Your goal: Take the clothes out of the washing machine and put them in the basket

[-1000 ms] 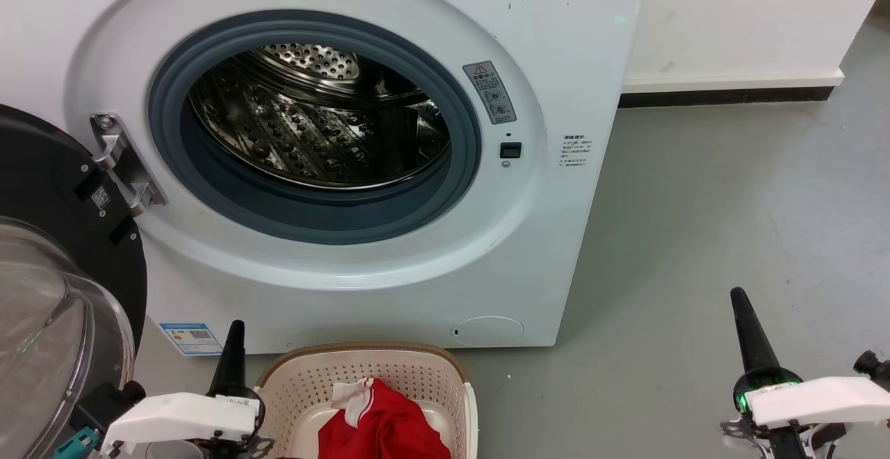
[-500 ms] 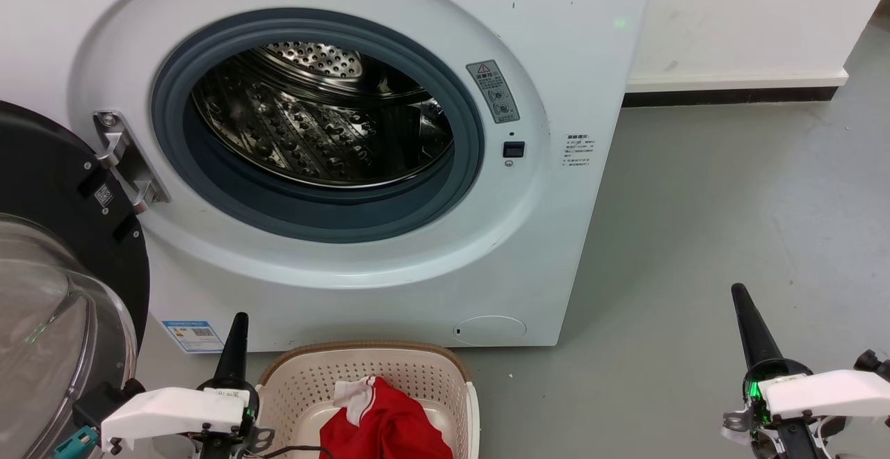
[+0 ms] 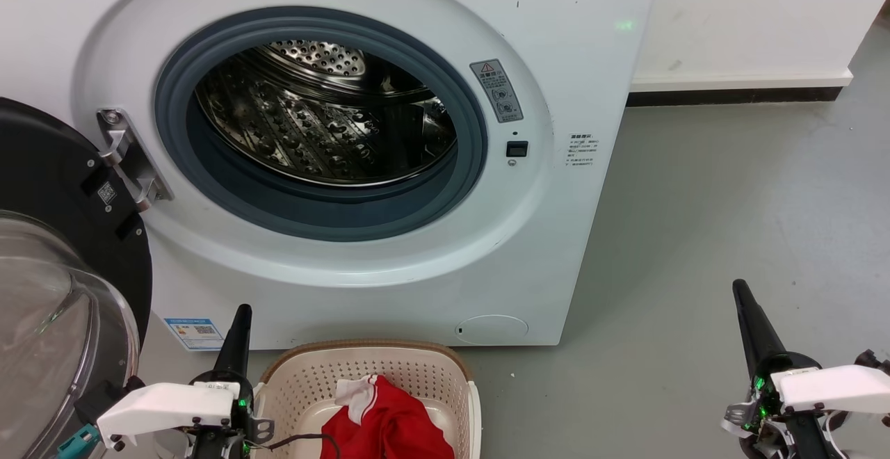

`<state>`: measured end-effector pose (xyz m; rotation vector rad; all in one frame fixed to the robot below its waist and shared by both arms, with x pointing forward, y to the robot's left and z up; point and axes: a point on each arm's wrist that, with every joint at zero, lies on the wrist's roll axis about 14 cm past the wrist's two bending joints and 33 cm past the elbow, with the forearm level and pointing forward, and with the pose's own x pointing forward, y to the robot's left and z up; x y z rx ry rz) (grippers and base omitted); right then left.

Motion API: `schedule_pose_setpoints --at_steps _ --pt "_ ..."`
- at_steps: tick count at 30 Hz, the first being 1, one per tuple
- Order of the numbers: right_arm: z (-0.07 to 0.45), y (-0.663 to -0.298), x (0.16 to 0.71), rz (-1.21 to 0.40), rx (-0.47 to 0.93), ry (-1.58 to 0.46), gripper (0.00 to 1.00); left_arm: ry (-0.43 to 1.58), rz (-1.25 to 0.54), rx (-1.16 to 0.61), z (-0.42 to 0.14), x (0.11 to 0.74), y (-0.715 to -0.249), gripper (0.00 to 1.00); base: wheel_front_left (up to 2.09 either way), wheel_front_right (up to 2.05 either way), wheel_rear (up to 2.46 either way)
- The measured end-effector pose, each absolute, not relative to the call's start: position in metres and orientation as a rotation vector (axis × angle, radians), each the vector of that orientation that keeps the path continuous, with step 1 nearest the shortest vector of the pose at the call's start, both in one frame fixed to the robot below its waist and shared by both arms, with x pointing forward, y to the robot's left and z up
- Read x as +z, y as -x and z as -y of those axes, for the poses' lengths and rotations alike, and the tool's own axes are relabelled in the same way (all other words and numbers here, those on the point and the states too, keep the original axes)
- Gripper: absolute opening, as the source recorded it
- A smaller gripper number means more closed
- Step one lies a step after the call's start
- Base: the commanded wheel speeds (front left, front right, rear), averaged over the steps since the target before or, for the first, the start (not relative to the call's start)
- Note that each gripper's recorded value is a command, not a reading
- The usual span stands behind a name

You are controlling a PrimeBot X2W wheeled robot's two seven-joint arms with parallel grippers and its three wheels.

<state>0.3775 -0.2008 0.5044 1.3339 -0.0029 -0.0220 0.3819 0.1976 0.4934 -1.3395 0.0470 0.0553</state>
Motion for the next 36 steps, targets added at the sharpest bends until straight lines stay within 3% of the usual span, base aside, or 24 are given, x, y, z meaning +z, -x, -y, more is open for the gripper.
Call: schedule_pose_setpoints --at_steps 36 --pt "0.200 -0.387 0.504 -0.008 -0.007 -1.574 0.00 1.575 -0.008 0.006 -0.199 0.505 -0.388 0.00 0.00 0.00 0.00"
